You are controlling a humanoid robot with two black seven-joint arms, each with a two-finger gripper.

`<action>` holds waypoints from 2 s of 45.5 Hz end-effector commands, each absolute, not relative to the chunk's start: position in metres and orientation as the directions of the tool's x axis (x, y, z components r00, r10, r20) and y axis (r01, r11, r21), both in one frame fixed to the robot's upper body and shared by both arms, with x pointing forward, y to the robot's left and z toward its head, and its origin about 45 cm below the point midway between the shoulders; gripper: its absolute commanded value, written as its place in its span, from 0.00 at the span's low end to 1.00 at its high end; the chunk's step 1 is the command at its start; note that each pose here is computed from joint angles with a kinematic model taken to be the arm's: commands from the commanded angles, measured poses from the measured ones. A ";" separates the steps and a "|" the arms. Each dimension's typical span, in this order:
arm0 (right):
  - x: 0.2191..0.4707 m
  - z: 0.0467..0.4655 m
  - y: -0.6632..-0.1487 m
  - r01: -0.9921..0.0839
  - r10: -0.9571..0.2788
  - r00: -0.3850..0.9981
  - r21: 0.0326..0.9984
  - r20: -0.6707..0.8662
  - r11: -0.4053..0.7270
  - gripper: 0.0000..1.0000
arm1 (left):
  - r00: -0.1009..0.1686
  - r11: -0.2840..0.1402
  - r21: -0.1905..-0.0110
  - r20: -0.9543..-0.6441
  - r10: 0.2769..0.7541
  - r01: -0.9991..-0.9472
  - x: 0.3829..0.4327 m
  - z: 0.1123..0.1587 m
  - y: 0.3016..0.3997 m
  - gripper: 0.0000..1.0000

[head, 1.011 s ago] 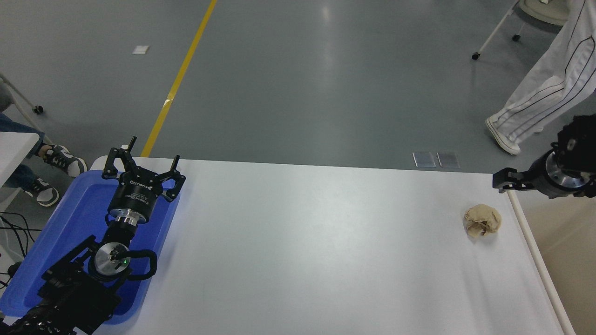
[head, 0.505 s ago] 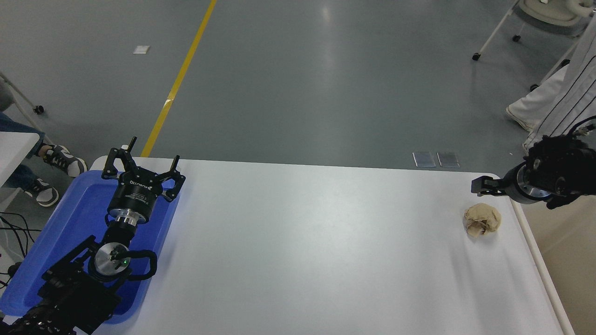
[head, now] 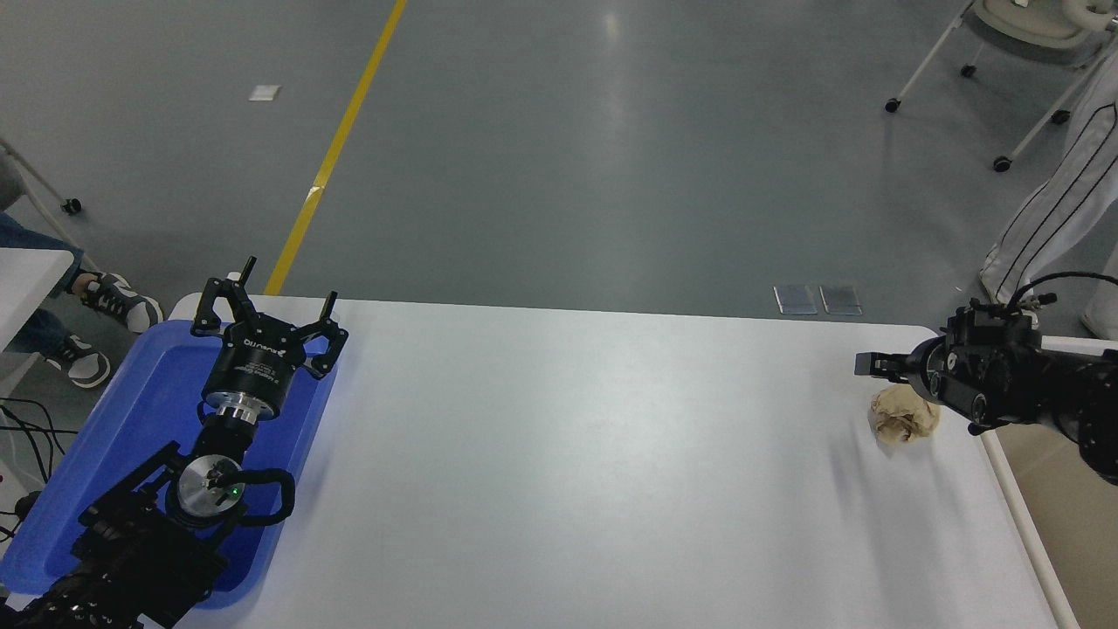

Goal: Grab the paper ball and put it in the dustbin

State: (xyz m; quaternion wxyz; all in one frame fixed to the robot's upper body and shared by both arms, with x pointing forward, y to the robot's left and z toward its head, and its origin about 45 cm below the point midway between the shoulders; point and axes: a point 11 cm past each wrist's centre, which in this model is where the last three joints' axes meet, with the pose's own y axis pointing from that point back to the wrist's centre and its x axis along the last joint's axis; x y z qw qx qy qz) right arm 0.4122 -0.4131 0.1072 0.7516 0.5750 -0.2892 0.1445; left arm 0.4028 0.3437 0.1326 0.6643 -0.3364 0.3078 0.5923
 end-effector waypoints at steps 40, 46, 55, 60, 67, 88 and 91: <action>0.374 0.059 -0.430 -0.574 -0.209 0.728 0.748 0.653 0.334 1.00 | 0.109 0.072 -0.083 -0.808 0.579 -0.994 0.4028 0.1327 0.3437 1.00; 0.374 0.059 -0.430 -0.573 -0.213 0.727 0.748 0.652 0.334 1.00 | 0.109 0.072 -0.083 -0.808 0.579 -0.994 0.4028 0.1327 0.3437 1.00; 0.379 0.062 -0.427 -0.589 -0.209 0.716 0.737 0.666 0.331 1.00 | 0.109 0.072 -0.083 -0.808 0.579 -0.994 0.4028 0.1327 0.3437 1.00; 0.380 0.063 -0.427 -0.595 -0.207 0.712 0.733 0.671 0.330 1.00 | 0.110 0.073 -0.083 -0.807 0.580 -0.994 0.4028 0.1327 0.3436 1.00; 0.380 0.063 -0.426 -0.597 -0.206 0.710 0.731 0.673 0.330 1.00 | 0.109 0.072 -0.083 -0.808 0.579 -0.994 0.4028 0.1327 0.3437 1.00; 0.377 0.057 -0.422 -0.611 -0.252 0.680 0.722 0.688 0.324 0.57 | 0.110 0.073 -0.083 -0.807 0.580 -0.994 0.4028 0.1327 0.3436 1.00; 0.376 0.056 -0.421 -0.609 -0.254 0.682 0.725 0.686 0.322 0.49 | 0.109 0.072 -0.083 -0.808 0.579 -0.994 0.4028 0.1327 0.3437 1.00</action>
